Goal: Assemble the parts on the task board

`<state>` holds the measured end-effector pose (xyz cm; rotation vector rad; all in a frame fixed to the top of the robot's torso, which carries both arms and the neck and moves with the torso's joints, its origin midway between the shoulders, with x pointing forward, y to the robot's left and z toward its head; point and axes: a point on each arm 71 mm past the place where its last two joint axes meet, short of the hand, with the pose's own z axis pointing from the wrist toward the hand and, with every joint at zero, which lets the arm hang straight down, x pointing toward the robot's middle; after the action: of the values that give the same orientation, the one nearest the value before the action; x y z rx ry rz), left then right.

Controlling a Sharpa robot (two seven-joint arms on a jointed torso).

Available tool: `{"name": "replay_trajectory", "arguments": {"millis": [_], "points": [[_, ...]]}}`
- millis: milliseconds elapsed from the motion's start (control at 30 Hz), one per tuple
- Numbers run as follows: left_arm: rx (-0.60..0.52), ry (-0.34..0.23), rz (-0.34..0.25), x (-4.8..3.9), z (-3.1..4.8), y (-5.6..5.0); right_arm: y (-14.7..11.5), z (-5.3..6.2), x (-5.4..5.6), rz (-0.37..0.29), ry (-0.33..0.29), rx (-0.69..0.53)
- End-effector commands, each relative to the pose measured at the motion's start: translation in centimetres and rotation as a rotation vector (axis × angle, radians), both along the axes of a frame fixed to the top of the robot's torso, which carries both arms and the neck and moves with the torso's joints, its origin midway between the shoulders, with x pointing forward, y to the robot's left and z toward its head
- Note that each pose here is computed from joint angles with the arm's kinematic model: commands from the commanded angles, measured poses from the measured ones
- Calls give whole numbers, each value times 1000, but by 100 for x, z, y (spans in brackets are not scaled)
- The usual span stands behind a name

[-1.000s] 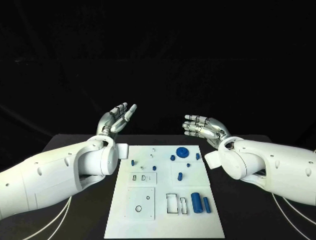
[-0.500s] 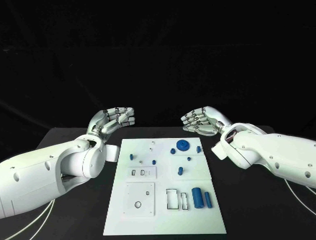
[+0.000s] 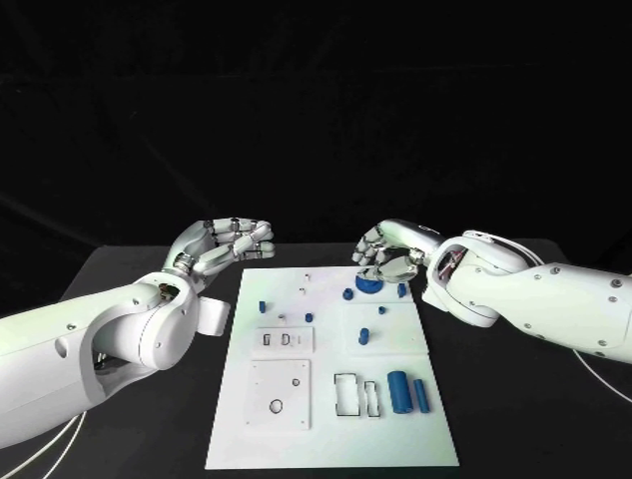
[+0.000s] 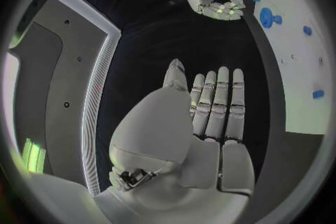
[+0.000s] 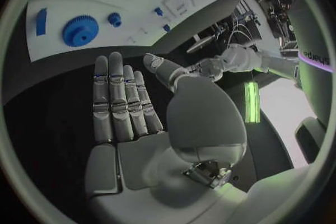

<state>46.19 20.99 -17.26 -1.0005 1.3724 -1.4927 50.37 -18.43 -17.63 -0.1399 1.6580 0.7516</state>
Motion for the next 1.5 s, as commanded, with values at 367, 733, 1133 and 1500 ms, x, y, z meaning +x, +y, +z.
{"name": "replay_trajectory", "arguments": {"millis": [367, 733, 1133, 1500], "points": [[-28, -3, -82, -160, 136, -106, 173, -81, 44, 36, -86, -317], [-36, 2, -80, -166, 156, -106, 209, -147, 80, 35, -78, -370], [-38, 4, -75, -159, 156, -94, 243, -184, 69, 43, -70, -376], [-37, 8, -67, -146, 152, -75, 253, -180, 66, 37, -74, -356]]}}
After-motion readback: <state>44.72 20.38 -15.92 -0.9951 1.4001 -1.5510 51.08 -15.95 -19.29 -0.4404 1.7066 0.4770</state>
